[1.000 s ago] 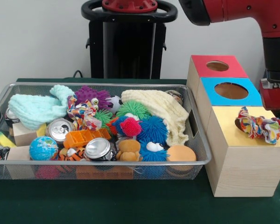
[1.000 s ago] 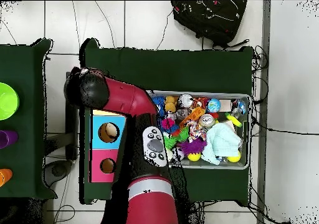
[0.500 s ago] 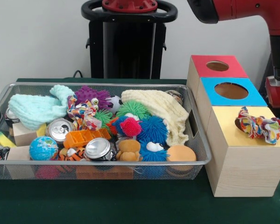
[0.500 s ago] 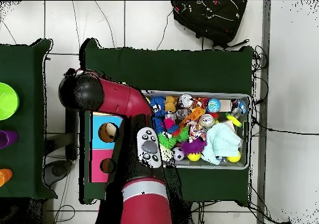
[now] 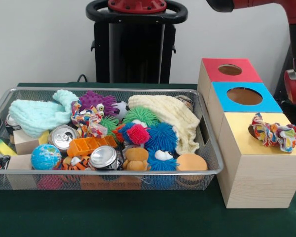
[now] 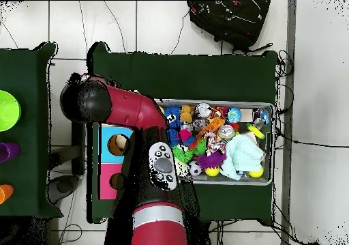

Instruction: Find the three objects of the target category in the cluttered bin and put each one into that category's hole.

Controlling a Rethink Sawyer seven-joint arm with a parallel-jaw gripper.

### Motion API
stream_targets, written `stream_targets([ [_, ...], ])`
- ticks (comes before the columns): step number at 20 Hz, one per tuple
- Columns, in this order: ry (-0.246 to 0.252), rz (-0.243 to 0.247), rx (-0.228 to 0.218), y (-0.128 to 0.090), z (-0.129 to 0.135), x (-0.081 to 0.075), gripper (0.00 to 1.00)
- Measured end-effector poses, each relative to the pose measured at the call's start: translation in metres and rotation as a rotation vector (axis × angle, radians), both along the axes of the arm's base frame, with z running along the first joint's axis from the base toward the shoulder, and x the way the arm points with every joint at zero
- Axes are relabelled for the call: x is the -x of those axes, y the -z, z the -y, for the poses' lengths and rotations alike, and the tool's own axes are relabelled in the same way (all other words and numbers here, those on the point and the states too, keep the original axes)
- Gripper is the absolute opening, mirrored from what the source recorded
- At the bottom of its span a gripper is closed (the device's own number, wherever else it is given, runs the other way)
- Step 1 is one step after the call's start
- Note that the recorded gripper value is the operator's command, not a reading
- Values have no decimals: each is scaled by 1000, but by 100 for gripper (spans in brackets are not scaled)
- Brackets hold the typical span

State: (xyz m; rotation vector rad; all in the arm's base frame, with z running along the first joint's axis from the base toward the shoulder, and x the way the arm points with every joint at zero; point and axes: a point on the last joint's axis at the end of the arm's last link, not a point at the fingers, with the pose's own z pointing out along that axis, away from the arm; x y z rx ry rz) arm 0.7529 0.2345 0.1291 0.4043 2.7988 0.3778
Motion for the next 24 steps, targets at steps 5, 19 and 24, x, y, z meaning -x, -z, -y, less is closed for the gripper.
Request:
stream_targets([
  [5,2,-10,1,-2,3,6,0],
  [19,102,-20,-6,36,64,-4,0],
  [24,125,-2,-2,45,74,-8,0],
])
